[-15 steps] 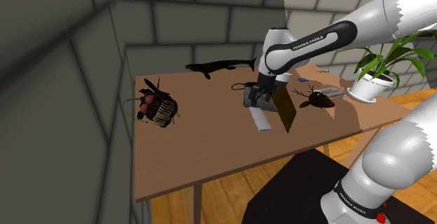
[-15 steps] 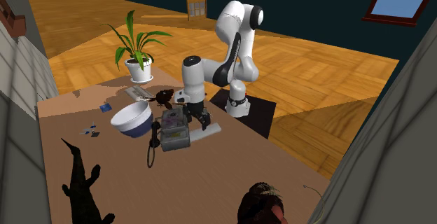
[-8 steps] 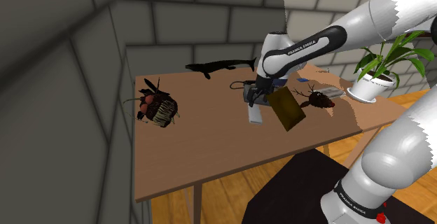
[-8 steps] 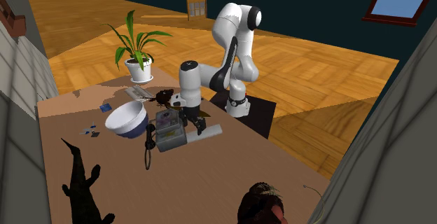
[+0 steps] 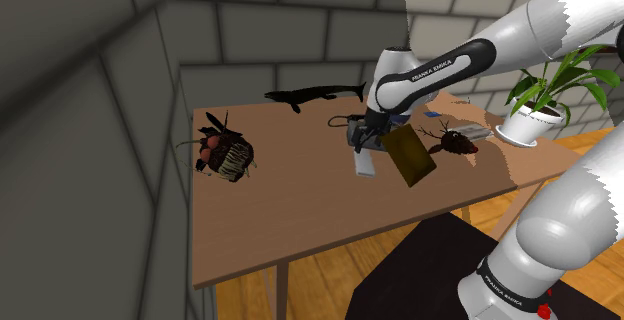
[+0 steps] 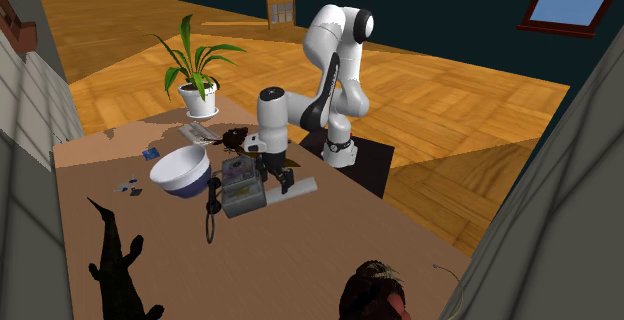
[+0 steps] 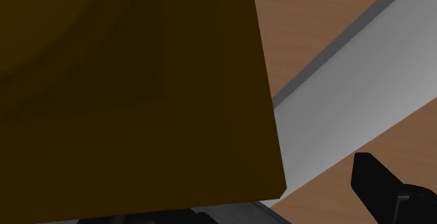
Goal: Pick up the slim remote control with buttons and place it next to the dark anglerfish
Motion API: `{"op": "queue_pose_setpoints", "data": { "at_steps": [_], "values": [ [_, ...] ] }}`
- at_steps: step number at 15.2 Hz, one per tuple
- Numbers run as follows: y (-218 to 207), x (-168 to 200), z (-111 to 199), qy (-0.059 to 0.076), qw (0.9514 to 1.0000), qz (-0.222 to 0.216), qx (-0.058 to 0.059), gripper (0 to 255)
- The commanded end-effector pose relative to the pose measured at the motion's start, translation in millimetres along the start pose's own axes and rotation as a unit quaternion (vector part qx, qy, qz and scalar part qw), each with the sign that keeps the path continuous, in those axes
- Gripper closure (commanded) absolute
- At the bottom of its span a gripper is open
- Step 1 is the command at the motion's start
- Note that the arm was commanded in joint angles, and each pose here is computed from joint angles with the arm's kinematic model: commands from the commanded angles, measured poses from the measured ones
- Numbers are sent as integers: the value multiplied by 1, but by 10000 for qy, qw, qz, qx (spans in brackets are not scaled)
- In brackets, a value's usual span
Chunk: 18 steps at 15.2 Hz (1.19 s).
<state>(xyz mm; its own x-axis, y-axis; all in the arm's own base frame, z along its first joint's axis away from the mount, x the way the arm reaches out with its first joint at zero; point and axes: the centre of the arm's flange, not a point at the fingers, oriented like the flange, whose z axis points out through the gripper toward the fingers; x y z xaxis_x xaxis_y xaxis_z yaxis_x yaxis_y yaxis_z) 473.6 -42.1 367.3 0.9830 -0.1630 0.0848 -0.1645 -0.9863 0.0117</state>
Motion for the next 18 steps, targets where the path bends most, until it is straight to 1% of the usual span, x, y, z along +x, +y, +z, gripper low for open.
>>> {"op": "queue_pose_setpoints", "data": {
  "at_steps": [1, 2, 4, 6, 7, 8, 10, 11, 18],
  "values": [
    [-2, -4, 36, -359, 9993, -51, -12, 0],
    [-4, -3, 39, -359, 9993, -50, -13, 255],
    [10, -1, 39, -359, 9993, -50, 0, 255],
    [5, -3, 31, -357, 9994, -49, -1, 255],
    [7, 2, 31, -358, 9993, -48, 1, 255],
    [14, -4, 32, -359, 9993, -45, 6, 255],
    [11, -10, 34, -359, 9993, -44, 7, 255],
    [-2, -4, 36, -359, 9993, -51, -12, 255],
    [-1, -1, -1, -359, 9993, -51, -12, 255]
  ]
}}
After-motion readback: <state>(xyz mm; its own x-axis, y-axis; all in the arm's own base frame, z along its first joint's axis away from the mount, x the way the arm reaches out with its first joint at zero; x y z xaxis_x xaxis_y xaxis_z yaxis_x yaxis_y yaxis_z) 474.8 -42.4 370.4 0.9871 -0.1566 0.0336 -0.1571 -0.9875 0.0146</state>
